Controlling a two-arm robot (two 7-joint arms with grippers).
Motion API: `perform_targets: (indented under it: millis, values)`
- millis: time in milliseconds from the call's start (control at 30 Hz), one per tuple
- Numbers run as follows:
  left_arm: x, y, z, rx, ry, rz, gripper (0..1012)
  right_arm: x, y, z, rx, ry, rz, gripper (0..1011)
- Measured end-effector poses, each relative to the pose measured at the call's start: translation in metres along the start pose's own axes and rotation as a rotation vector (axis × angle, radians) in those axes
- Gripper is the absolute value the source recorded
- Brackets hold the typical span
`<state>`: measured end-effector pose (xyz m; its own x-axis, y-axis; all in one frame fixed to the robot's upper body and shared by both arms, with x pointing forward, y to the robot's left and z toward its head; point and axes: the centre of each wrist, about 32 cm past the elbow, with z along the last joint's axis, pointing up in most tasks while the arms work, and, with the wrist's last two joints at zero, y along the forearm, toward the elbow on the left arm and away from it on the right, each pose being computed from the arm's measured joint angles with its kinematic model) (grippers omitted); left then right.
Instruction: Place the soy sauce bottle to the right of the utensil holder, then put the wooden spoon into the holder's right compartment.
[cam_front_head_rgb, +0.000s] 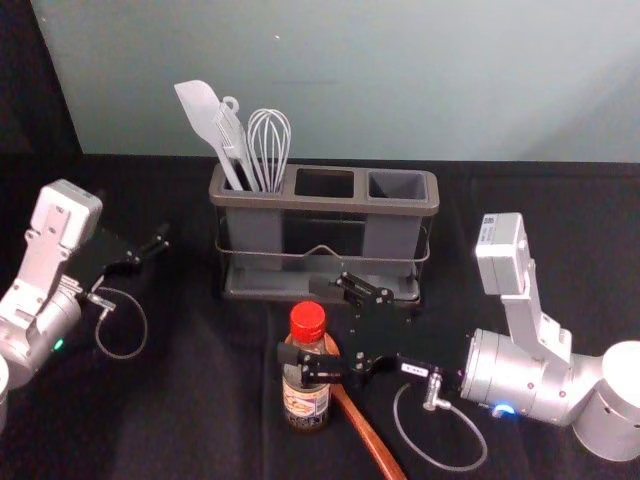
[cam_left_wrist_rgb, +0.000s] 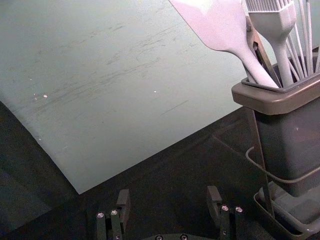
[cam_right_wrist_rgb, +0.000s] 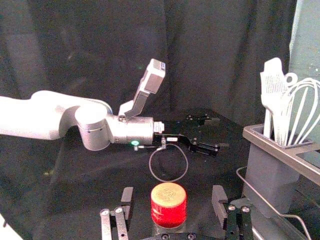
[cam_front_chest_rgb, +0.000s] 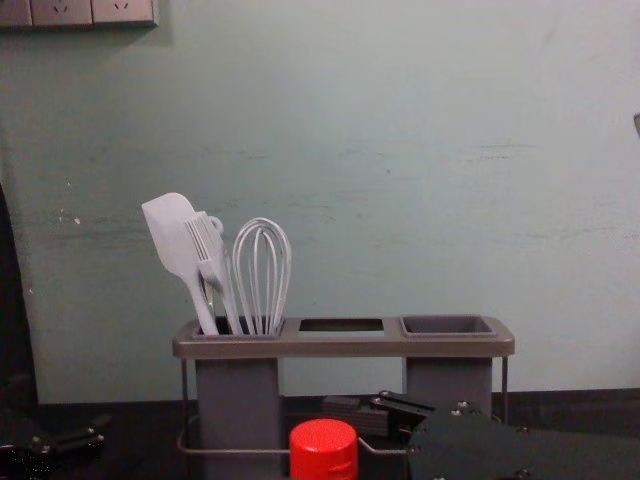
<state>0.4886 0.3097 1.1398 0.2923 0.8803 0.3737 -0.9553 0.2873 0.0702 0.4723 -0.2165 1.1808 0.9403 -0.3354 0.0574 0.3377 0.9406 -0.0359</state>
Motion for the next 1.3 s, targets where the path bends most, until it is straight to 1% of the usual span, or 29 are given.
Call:
perform_targets:
  millis: [33, 133, 200, 267, 300, 400, 433, 500, 533, 600, 633, 767, 800, 1100, 1300]
  values:
    - [0.0000, 0.0000, 0.0000, 0.000, 0.000, 0.000, 1005, 0.000, 0.000, 0.000, 0.000, 0.000, 0.000, 1000]
    - [0.0000, 0.0000, 0.0000, 0.000, 0.000, 0.000, 1005, 0.000, 0.000, 0.000, 0.000, 0.000, -0.001, 951]
    - [0.0000, 0.0000, 0.0000, 0.000, 0.000, 0.000, 1005, 0.000, 0.000, 0.000, 0.000, 0.000, -0.001, 895]
    - [0.0000, 0.0000, 0.0000, 0.000, 0.000, 0.000, 1005, 0.000, 0.000, 0.000, 0.000, 0.000, -0.001, 863]
    - [0.0000, 0.0000, 0.0000, 0.000, 0.000, 0.000, 1005, 0.000, 0.000, 0.000, 0.000, 0.000, -0.001, 811]
    - [0.0000, 0.0000, 0.0000, 0.000, 0.000, 0.000, 1005, 0.000, -0.001, 0.000, 0.000, -0.001, -0.001, 760]
    - [0.0000, 0.0000, 0.0000, 0.000, 0.000, 0.000, 1005, 0.000, -0.001, 0.000, 0.000, -0.001, -0.001, 707]
    - [0.0000, 0.0000, 0.0000, 0.000, 0.000, 0.000, 1005, 0.000, -0.001, 0.000, 0.001, -0.001, -0.002, 661]
    - [0.0000, 0.0000, 0.0000, 0.000, 0.000, 0.000, 1005, 0.000, -0.001, 0.000, 0.001, -0.001, -0.002, 601]
    - [0.0000, 0.0000, 0.0000, 0.000, 0.000, 0.000, 1005, 0.000, -0.001, 0.000, 0.001, -0.001, -0.002, 565]
    - [0.0000, 0.0000, 0.0000, 0.000, 0.000, 0.000, 1005, 0.000, -0.001, 0.000, 0.001, -0.001, -0.002, 504]
    - [0.0000, 0.0000, 0.0000, 0.000, 0.000, 0.000, 1005, 0.000, -0.001, 0.000, 0.001, -0.001, -0.002, 400]
    - [0.0000, 0.0000, 0.0000, 0.000, 0.000, 0.000, 1005, 0.000, -0.001, 0.000, 0.001, -0.001, -0.002, 387]
    - [0.0000, 0.0000, 0.0000, 0.000, 0.000, 0.000, 1005, -0.001, -0.002, 0.001, 0.006, -0.007, -0.005, 386]
    - [0.0000, 0.0000, 0.0000, 0.000, 0.000, 0.000, 1005, -0.003, -0.008, 0.012, 0.033, -0.025, -0.020, 386]
